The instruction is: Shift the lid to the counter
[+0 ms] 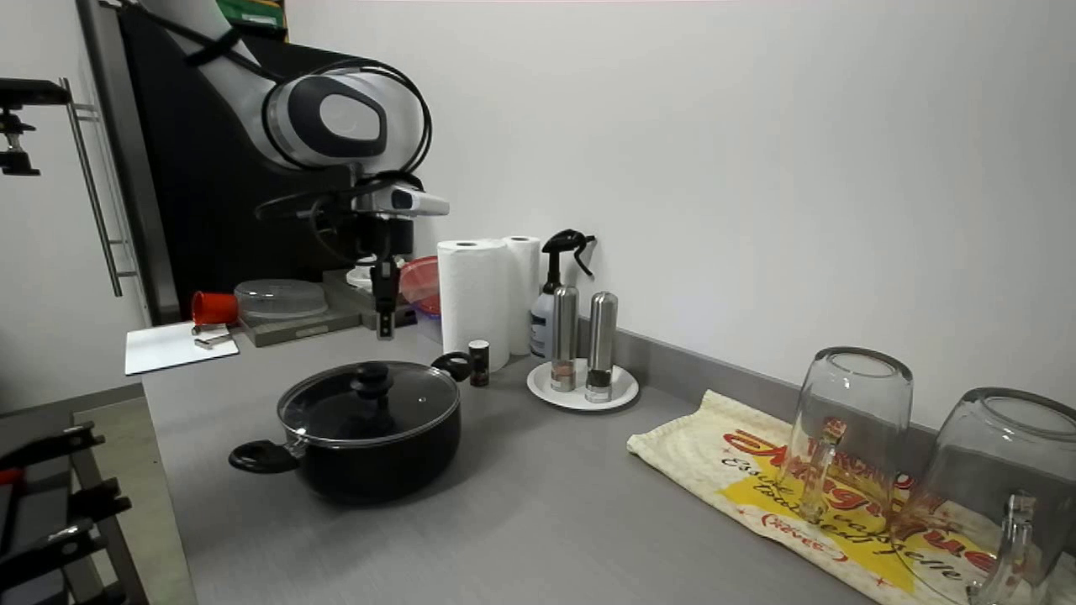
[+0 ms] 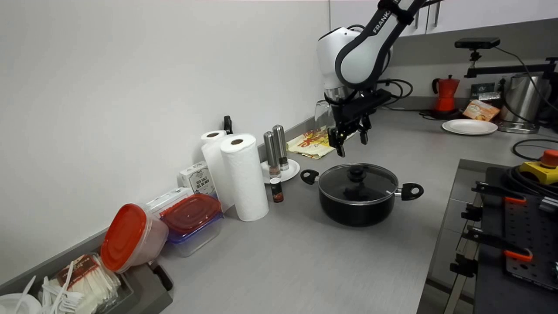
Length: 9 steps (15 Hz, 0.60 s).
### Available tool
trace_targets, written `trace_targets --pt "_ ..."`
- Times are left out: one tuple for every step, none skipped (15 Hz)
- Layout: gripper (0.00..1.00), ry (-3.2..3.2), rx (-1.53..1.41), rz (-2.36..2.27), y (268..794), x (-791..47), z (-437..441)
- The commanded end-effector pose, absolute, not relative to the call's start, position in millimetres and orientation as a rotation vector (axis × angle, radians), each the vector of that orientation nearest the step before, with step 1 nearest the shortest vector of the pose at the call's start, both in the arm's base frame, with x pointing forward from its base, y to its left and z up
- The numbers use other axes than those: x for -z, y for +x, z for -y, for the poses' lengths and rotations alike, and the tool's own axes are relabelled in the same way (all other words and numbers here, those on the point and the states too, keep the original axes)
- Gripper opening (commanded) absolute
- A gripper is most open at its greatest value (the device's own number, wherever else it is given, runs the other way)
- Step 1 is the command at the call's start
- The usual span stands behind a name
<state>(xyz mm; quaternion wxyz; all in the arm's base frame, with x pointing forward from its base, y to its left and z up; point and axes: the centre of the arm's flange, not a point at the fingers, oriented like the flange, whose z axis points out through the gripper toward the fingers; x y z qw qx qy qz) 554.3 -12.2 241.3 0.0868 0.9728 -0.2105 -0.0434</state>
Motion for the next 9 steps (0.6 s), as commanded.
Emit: trace_targets --pt "1.0 2.948 0.172 0.591 570.0 -230.6 11.0" --pt "1.0 2.959 0.181 0.587 570.7 -228.6 10.0" --pt "1.0 2.966 0.191 0.582 570.8 -226.6 8.9" --pt "1.0 2.971 0.197 0.577 571.0 -225.6 8.3" --pt "1.0 2.975 0.206 0.572 571.1 -224.4 8.1" --pt "1.0 2.977 0.219 0.564 569.8 -222.7 7.4" --pt "1.0 2.976 0.231 0.557 567.6 -220.1 6.7" --pt "1.0 2.977 0.241 0.55 566.0 -217.7 6.4" --pt "1.0 2.977 0.253 0.547 564.3 -214.6 6.3"
